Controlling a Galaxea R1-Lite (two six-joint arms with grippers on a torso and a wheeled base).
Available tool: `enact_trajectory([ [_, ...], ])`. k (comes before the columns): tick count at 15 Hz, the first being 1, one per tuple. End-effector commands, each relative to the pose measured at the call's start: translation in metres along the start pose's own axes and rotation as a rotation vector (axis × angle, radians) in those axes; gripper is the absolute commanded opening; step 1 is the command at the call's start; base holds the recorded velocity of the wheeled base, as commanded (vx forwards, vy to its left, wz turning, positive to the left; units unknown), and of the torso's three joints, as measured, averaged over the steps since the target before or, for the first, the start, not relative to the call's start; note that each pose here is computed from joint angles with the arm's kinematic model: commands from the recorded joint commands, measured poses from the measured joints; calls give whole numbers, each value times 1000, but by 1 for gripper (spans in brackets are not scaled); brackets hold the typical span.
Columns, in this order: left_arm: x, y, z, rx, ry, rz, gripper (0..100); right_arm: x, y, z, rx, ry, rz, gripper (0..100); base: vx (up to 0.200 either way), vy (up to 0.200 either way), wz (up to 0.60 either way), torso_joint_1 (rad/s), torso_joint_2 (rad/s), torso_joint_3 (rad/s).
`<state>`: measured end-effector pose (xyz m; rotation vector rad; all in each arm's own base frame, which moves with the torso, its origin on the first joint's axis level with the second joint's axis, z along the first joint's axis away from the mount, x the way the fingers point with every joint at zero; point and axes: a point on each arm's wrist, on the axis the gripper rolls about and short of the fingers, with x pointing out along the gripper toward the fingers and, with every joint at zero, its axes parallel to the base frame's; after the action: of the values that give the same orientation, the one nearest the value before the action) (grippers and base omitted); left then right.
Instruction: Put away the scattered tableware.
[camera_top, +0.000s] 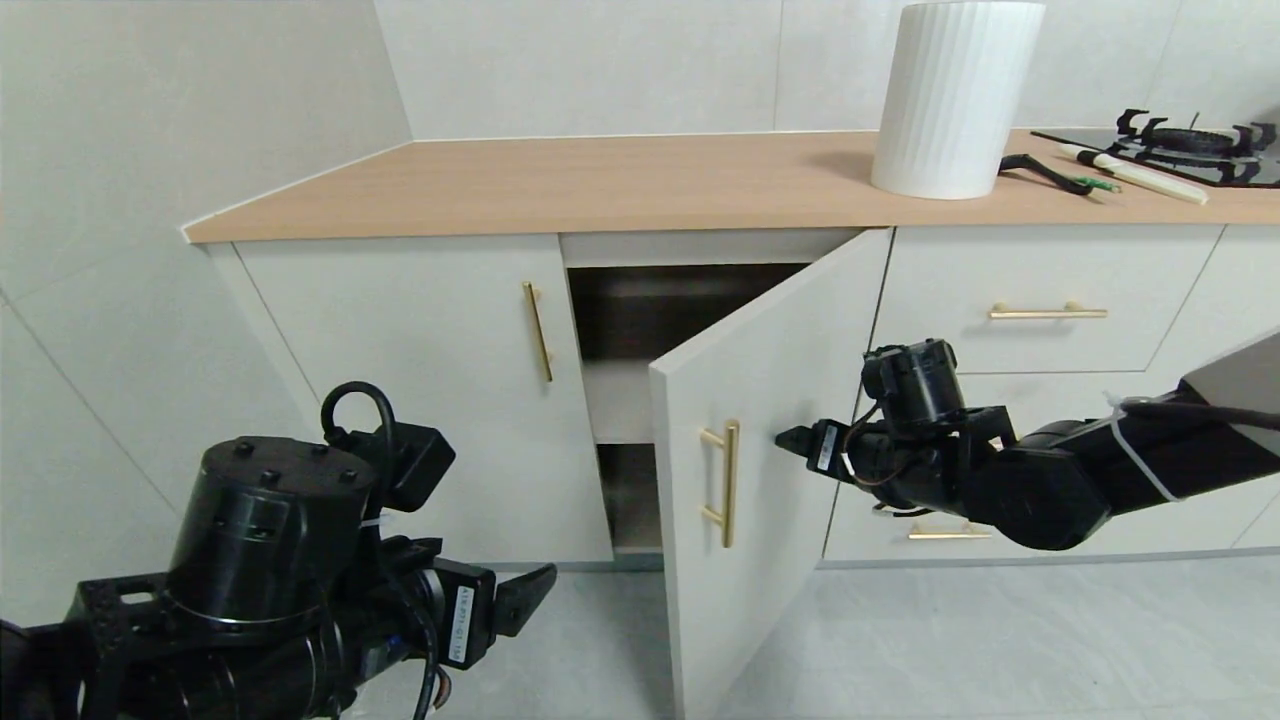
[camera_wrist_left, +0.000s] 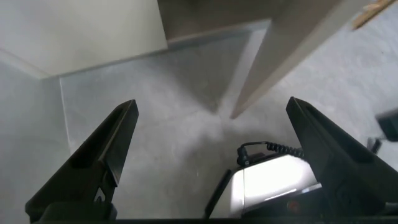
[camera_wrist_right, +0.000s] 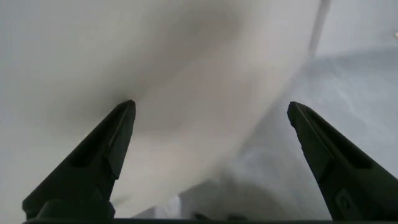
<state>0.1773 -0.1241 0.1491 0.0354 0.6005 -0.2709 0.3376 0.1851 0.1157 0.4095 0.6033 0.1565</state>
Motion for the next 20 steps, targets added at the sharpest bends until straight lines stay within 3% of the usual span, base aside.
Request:
enact_trajectory([
  [1, 2, 0, 0, 0, 4, 3, 100, 10, -1, -5, 23, 8, -6, 100, 200, 0, 0, -7, -7, -7],
  [5, 1, 0, 1, -1, 0, 2, 100, 23, 5, 3, 144, -60, 37, 100, 0, 0, 0, 0, 0, 0],
  [8, 0, 0, 0, 1, 1, 2, 100, 41, 5, 16, 253, -140, -3, 100, 0, 0, 0, 0, 0, 0],
  [17, 2, 0, -1, 2, 5, 3, 100, 80, -20, 40, 333, -332, -179, 100, 0, 0, 0, 0, 0, 0],
  [20, 2, 0, -1, 3, 7, 4, 100, 83, -22, 43, 338, -353, -198, 100, 0, 0, 0, 0, 0, 0],
])
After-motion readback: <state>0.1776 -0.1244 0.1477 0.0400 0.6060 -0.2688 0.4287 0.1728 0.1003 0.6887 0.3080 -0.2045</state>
